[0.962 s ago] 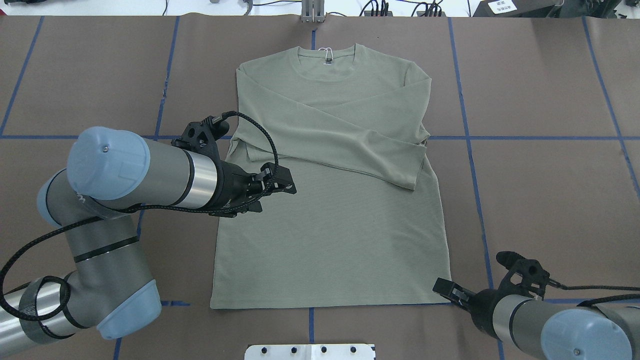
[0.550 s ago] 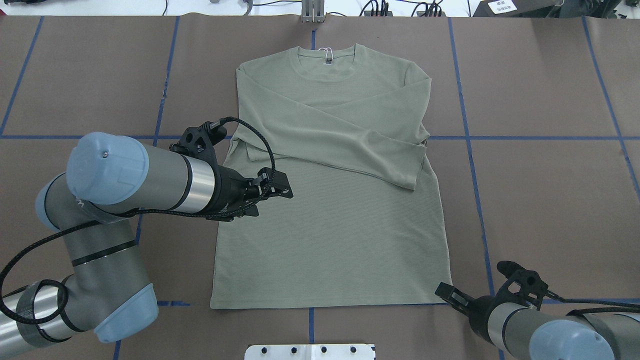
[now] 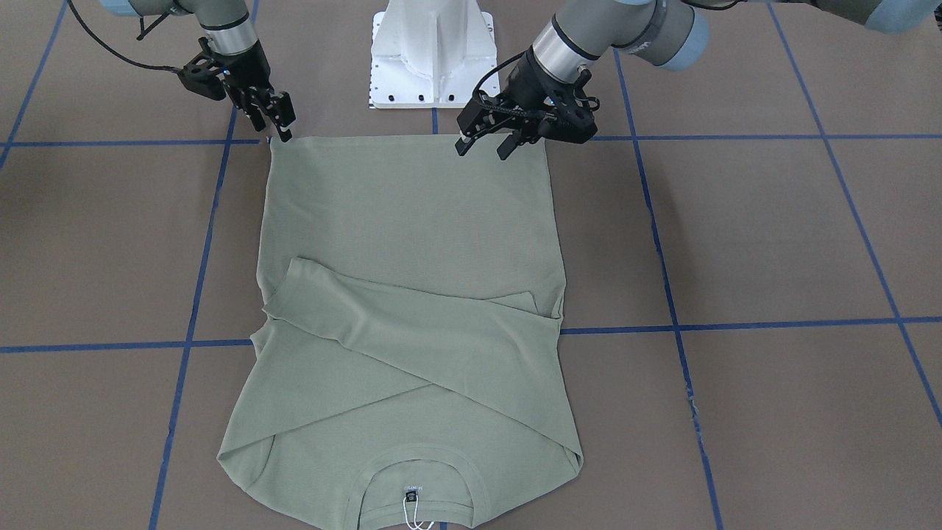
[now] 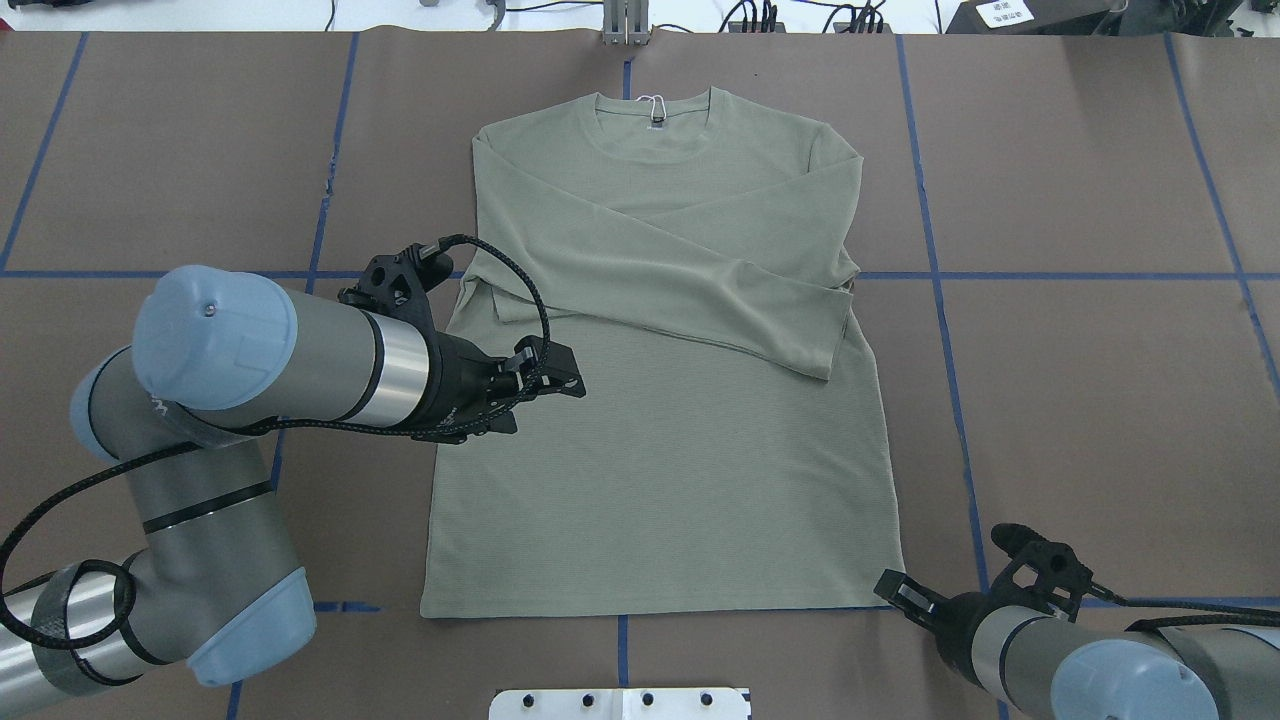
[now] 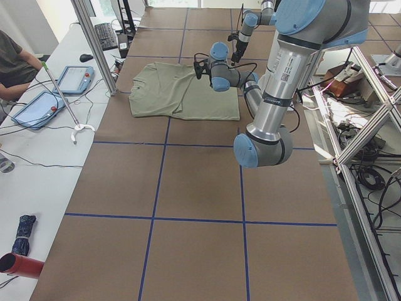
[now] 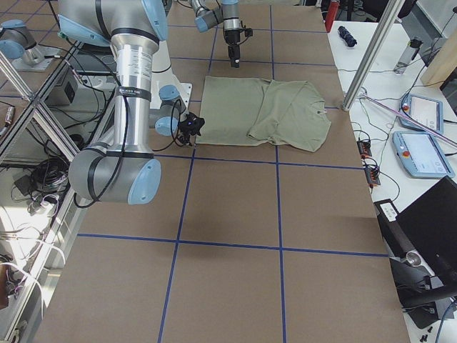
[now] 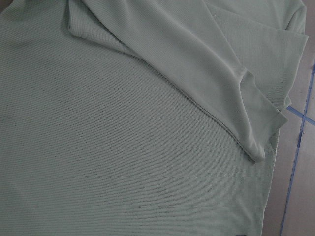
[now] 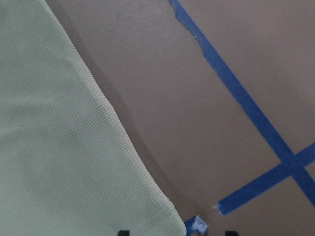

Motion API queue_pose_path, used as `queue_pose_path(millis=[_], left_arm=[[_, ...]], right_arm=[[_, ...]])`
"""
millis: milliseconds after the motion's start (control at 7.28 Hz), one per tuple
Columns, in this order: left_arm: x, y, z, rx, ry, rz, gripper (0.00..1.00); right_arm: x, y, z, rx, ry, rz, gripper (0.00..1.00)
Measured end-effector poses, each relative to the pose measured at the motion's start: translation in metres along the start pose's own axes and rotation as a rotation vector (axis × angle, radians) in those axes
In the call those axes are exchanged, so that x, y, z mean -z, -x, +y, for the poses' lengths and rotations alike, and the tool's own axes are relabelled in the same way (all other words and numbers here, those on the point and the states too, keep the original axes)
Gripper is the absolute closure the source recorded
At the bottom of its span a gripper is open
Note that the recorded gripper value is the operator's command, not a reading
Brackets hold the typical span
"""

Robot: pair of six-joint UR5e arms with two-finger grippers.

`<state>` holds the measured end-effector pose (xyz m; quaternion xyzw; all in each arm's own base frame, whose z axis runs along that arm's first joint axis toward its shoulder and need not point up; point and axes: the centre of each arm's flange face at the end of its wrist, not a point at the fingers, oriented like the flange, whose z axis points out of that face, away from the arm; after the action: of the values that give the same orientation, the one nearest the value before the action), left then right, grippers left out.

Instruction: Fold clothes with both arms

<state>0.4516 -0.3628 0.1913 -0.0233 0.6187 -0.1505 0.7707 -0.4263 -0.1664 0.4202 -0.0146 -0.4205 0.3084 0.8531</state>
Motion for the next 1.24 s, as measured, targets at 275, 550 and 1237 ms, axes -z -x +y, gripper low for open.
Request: queue_pose_path(millis=[275,550,1237], left_arm=[[0.0002,-0.0002,0.0002,0.000,0.001,0.000,0.13],[0.0006,-0.0002,0.0003,0.000,0.001,0.001,0.14],[0.0002,0.0009,0.0003,0.004,0.000,-0.002,0.14]], right_arm=[[-0.0028,0.0001,0.0009,0.002,-0.002,0.002,0.35],[-0.0049,0.0045,0.0010,0.000,-0.007,0.001,0.77],[-0.0046,0.0088,-0.0047,-0.009,-0.013,-0.001,1.00]])
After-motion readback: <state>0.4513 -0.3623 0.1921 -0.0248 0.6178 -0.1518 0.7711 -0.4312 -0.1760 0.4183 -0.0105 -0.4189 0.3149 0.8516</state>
